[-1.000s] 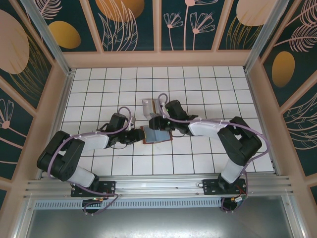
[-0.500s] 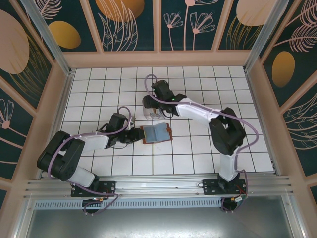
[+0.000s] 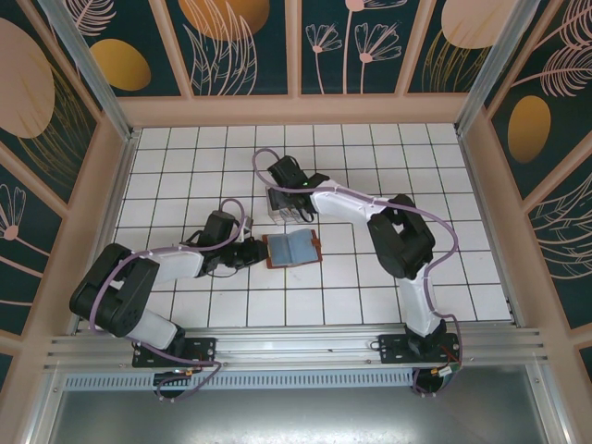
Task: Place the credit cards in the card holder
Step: Pick up the credit card from the storage box.
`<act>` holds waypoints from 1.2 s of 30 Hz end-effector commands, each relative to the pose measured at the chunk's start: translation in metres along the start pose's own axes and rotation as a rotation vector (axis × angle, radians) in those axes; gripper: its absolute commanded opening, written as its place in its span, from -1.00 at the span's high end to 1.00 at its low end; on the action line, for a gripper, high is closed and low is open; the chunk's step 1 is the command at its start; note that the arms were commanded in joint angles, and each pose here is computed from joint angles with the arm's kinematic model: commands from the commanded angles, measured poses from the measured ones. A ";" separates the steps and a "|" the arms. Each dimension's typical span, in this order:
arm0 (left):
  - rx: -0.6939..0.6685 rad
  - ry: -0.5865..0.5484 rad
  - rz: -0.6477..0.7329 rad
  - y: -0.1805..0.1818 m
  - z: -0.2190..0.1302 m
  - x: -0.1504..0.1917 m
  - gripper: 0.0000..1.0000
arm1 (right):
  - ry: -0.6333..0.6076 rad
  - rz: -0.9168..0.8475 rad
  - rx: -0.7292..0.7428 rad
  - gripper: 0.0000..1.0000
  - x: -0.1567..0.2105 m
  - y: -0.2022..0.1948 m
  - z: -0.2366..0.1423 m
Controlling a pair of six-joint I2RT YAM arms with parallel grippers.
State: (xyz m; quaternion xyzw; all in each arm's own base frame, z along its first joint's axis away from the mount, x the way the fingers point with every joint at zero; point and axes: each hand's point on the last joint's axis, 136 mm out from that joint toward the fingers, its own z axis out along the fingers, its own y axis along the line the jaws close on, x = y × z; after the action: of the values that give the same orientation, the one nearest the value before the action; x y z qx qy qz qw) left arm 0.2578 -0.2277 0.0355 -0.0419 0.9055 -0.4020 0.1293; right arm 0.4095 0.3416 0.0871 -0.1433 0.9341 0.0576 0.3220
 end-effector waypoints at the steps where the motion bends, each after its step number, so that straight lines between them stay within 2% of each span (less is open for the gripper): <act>1: 0.018 -0.016 0.032 -0.006 0.001 -0.009 0.57 | -0.004 -0.034 0.119 -0.44 -0.002 -0.014 -0.002; 7: 0.003 -0.008 0.041 -0.003 0.004 -0.010 0.56 | -0.079 -0.006 0.161 -0.26 -0.017 -0.022 -0.017; 16: -0.002 0.010 0.047 -0.002 0.010 -0.012 0.56 | -0.060 -0.030 0.243 -0.25 -0.012 -0.034 -0.017; 22: 0.005 0.016 0.037 0.000 0.013 -0.010 0.51 | 0.044 -0.002 0.126 -0.33 0.008 -0.025 0.009; 25: 0.020 0.016 0.027 -0.001 0.013 -0.008 0.52 | 0.081 0.005 0.139 -0.35 0.015 -0.029 0.018; 29: -0.003 0.008 0.040 0.002 0.011 -0.009 0.52 | 0.075 0.007 0.203 -0.37 0.009 -0.037 0.017; 36: 0.005 0.008 0.037 0.001 0.013 -0.010 0.52 | -0.004 0.002 0.267 -0.34 -0.016 -0.037 -0.008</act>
State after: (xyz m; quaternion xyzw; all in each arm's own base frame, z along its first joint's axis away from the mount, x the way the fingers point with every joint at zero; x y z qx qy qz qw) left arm 0.2676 -0.2338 0.0279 -0.0303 0.9077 -0.3993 0.1255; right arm 0.4258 0.3147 0.0867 -0.1110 0.9383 -0.0370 0.3256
